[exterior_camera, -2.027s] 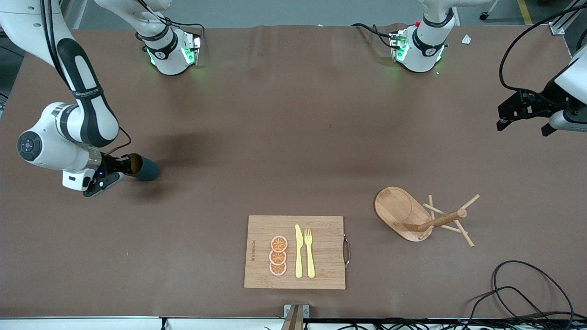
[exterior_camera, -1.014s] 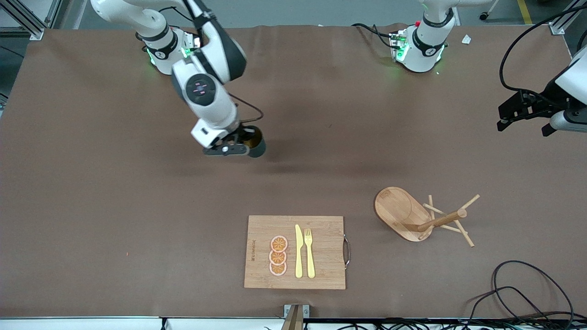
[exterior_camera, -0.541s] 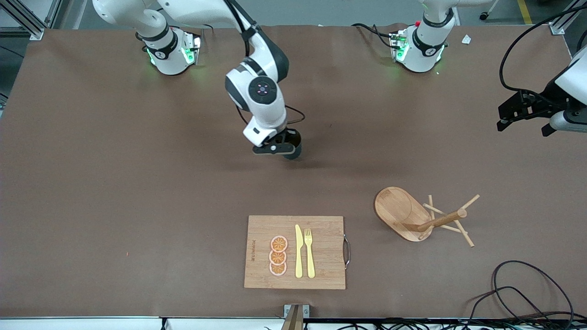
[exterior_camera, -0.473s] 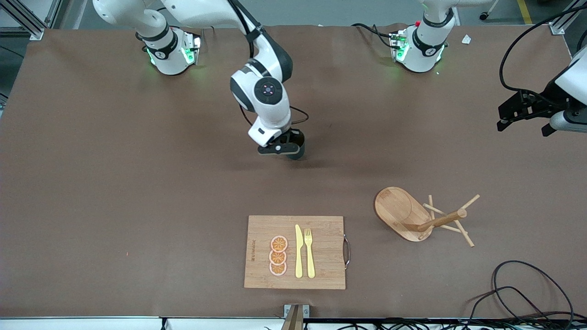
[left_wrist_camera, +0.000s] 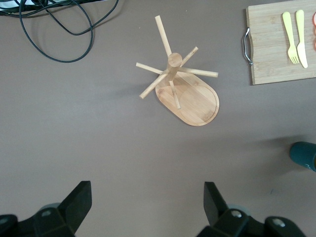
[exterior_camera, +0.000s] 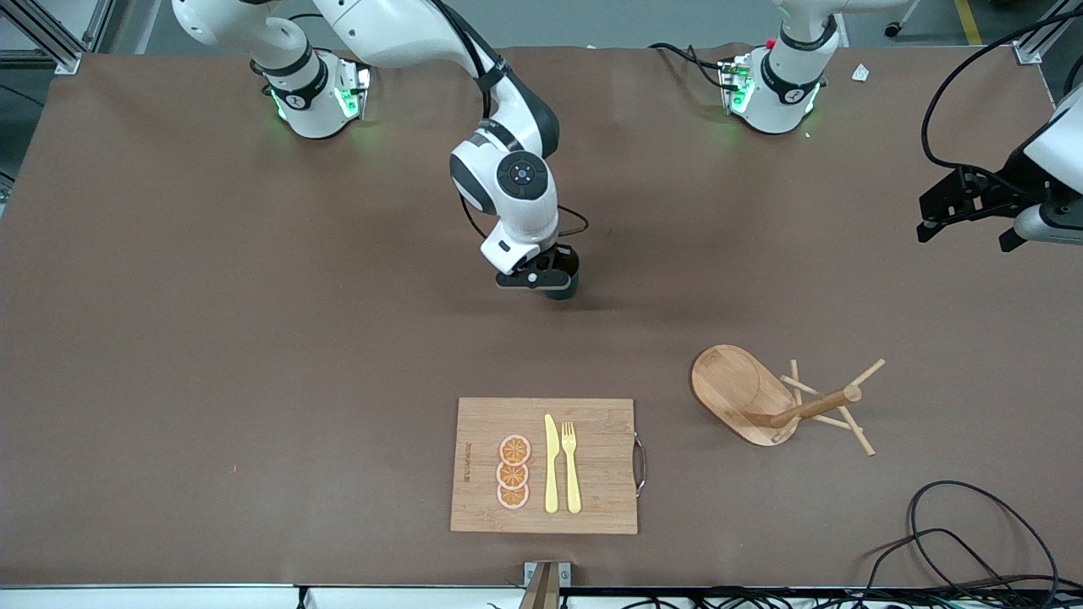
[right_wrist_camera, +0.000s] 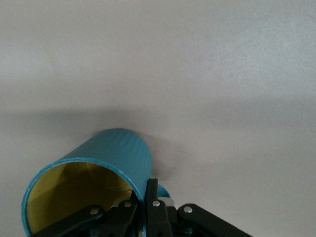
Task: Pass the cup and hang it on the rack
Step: 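Lift the mug with the right gripper and carry it toward table center, then set the mug down with the right gripper while the left gripper approaches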
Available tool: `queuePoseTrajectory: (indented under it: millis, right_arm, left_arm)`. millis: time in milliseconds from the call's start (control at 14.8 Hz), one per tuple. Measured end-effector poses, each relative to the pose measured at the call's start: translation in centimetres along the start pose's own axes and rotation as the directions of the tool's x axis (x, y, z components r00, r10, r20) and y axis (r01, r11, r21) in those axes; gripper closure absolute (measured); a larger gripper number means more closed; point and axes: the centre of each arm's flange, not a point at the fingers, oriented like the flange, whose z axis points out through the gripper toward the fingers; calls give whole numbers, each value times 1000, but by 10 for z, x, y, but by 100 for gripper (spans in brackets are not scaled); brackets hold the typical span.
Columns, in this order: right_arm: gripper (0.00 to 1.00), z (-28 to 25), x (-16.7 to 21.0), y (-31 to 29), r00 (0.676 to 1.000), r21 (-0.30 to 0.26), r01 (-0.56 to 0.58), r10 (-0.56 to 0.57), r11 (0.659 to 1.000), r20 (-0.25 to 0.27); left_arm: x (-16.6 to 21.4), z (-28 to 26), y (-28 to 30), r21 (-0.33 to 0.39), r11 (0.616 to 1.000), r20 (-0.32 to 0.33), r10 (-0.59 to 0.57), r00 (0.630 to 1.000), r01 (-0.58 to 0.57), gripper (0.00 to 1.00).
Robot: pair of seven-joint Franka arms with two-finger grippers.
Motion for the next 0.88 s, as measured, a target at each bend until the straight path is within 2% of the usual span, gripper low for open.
queuePoseTrajectory:
  millis: [405,608,676,878]
  right_arm:
    - [96,2,0,-4,1000,10,-14,14,1000,-11]
    - [94,-1,2,-8,1000,18,-12,12,1000,-18]
    - [87,-5,3,-10,1000,21,-11,11,1000,-20]
    - [58,-30,9,-20,1000,-8,-7,7,1000,13]
  left_arm:
    - [0,1,5,-1,1000,2,8,1000,-8,0]
    - [-2,4,11,-4,1000,33,18,999,-18,0]
    - [-3,6,17,-6,1000,45,28,999,-28,0]
    - [-4,8,56,-12,998,58,60,997,-60,0]
